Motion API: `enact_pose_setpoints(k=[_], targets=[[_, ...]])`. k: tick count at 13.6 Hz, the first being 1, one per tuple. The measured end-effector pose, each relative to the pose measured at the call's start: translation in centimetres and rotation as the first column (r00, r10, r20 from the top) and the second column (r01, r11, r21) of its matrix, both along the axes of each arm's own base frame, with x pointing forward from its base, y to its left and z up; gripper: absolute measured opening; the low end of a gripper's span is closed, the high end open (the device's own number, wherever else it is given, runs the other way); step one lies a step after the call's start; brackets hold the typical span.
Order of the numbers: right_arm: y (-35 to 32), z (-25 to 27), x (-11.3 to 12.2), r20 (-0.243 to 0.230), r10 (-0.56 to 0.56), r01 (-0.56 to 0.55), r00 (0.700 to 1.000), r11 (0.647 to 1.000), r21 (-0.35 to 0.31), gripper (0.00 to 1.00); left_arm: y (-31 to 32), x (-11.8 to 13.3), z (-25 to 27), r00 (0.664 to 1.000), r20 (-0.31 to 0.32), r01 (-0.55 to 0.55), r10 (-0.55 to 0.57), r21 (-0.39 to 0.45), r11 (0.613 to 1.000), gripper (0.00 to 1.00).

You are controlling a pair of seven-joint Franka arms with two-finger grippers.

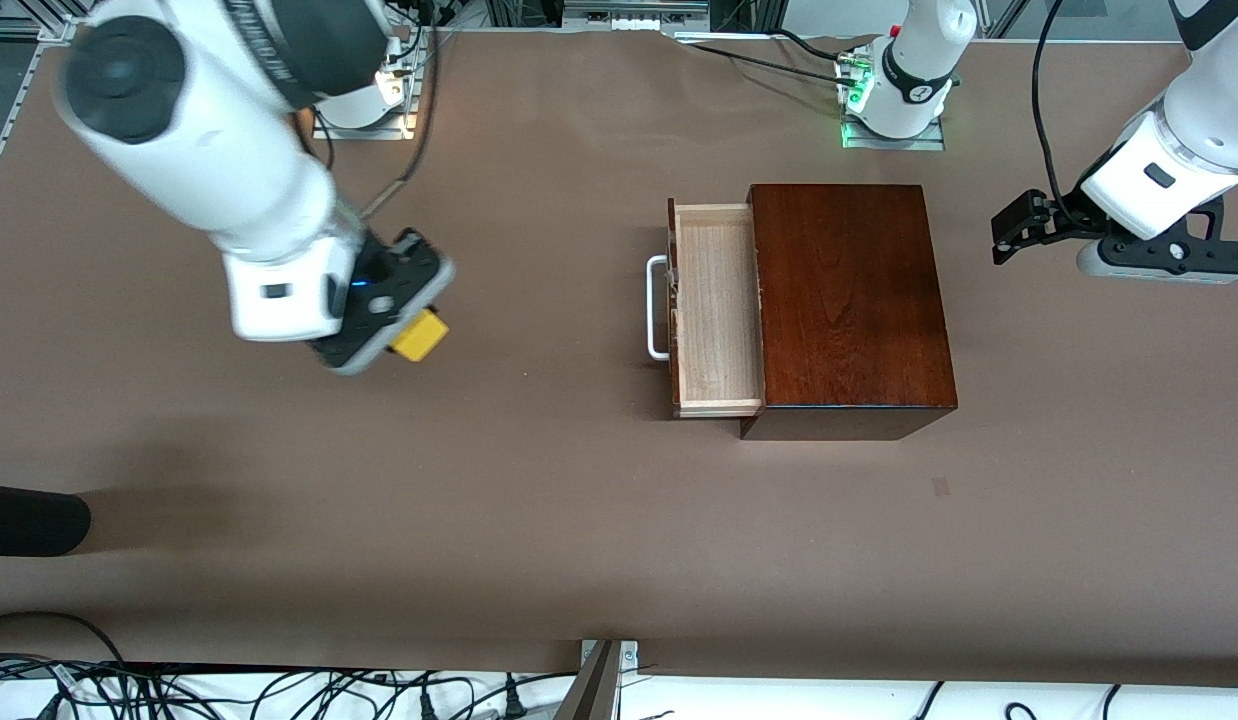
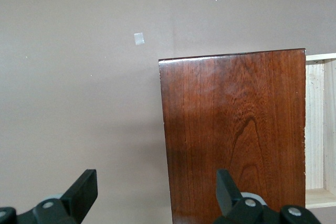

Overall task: Open drawer, take yellow block, close drawer
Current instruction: 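Lift the yellow block out and carry it away with the right gripper, then lower the block to the table while the left gripper reaches the drawer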

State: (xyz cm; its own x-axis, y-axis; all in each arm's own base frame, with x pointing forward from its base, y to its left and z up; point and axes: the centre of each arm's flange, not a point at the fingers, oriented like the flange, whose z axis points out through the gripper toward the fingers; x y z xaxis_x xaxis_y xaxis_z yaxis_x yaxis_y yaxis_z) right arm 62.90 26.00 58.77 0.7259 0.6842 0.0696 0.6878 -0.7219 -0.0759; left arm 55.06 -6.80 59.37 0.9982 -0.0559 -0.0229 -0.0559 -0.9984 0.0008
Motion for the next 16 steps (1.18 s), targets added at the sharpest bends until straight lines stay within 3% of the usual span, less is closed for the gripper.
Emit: enact_pose_setpoints(k=[2,5,8,12,16], targets=[[-5.6,-0.7,0.3,-0.049,-0.095,0.096,0.994,0.995,0.008,0.56,-0.3,0.0,0.1,1.000,0.002,0.005,-0.005,-0.003,1.000,1.00],[-13.7,-4.1,1.2,-0.114,-0.247,0.251,0.962,0.968,0.022,0.56,-2.2,-0.2,0.1,0.999,-0.002,0.039,-0.039,-0.007,0.999,1.00],[-18.2,-8.8,0.5,-0.134,-0.332,0.337,0.934,0.941,0.020,0.56,-6.0,-1.0,-1.6,0.991,-0.080,0.108,-0.107,-0.002,0.994,1.00],[-20.3,-14.9,-0.9,-0.110,-0.406,0.402,0.907,0.914,-0.055,0.56,-15.0,-2.6,-5.7,0.948,-0.191,0.250,-0.256,-0.057,0.967,1.00],[-18.6,-19.8,-2.5,-0.057,-0.450,0.444,0.891,0.892,-0.087,0.56,-26.3,-4.0,-8.6,0.881,-0.191,0.421,-0.432,-0.100,0.902,1.00]])
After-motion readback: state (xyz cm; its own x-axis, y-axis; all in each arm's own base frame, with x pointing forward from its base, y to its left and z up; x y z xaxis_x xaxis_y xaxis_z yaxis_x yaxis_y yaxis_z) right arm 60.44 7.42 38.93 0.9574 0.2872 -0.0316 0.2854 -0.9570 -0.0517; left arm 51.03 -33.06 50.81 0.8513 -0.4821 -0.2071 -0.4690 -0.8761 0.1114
